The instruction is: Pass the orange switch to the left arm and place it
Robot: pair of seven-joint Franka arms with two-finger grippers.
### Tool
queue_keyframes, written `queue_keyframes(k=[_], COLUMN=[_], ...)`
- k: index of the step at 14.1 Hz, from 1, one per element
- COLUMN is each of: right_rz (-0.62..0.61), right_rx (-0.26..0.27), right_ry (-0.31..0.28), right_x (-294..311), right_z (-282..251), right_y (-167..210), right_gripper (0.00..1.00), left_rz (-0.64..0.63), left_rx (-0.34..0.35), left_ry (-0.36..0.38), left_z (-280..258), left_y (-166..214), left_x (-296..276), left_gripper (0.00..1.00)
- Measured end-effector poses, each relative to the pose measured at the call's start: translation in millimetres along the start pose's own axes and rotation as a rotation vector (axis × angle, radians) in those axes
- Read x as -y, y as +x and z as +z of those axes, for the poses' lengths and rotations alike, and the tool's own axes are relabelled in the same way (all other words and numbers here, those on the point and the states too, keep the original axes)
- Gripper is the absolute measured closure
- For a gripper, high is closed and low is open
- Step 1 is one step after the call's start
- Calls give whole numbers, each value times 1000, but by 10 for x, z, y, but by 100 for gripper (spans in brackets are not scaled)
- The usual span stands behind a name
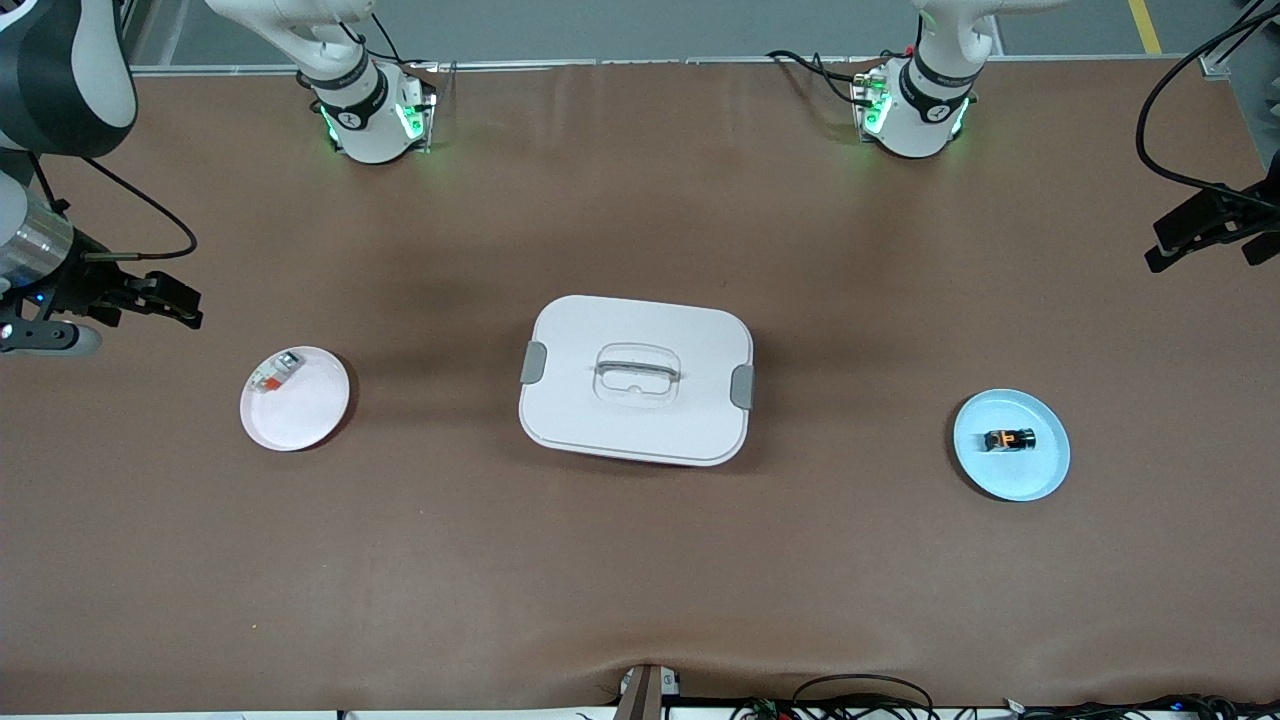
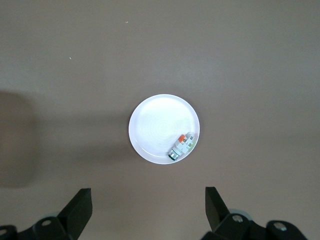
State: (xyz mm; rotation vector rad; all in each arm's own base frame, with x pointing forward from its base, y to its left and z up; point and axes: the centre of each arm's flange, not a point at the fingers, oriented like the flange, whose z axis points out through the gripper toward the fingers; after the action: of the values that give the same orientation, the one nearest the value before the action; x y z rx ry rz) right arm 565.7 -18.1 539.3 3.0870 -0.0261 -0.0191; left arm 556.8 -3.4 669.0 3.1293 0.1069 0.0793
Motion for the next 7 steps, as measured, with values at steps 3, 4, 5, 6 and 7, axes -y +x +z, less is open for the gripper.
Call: queue_keyframes(k=[3,4,5,6,7], right_rz=[-3,-3,-3,-4,-4], right_rx=[0,0,0,0,0], right_ry=[0,0,0,0,0], right_x=[19,19,19,20,19], right_z=[-1,-1,-1,-1,-1], right_y=[0,0,0,0,0], right_gripper=[0,0,0,0,0], left_rz=[4,6,9,8,6], left_rx=[9,19,23,23,22], left_ry=[1,2,2,2,2], left_z=[-36,-52,-75,-103,-126], left_y=[-48,-82,-112,-135,-154], left_x=[-16,-27,-38,-34,-19], left_gripper=[0,0,0,0,0])
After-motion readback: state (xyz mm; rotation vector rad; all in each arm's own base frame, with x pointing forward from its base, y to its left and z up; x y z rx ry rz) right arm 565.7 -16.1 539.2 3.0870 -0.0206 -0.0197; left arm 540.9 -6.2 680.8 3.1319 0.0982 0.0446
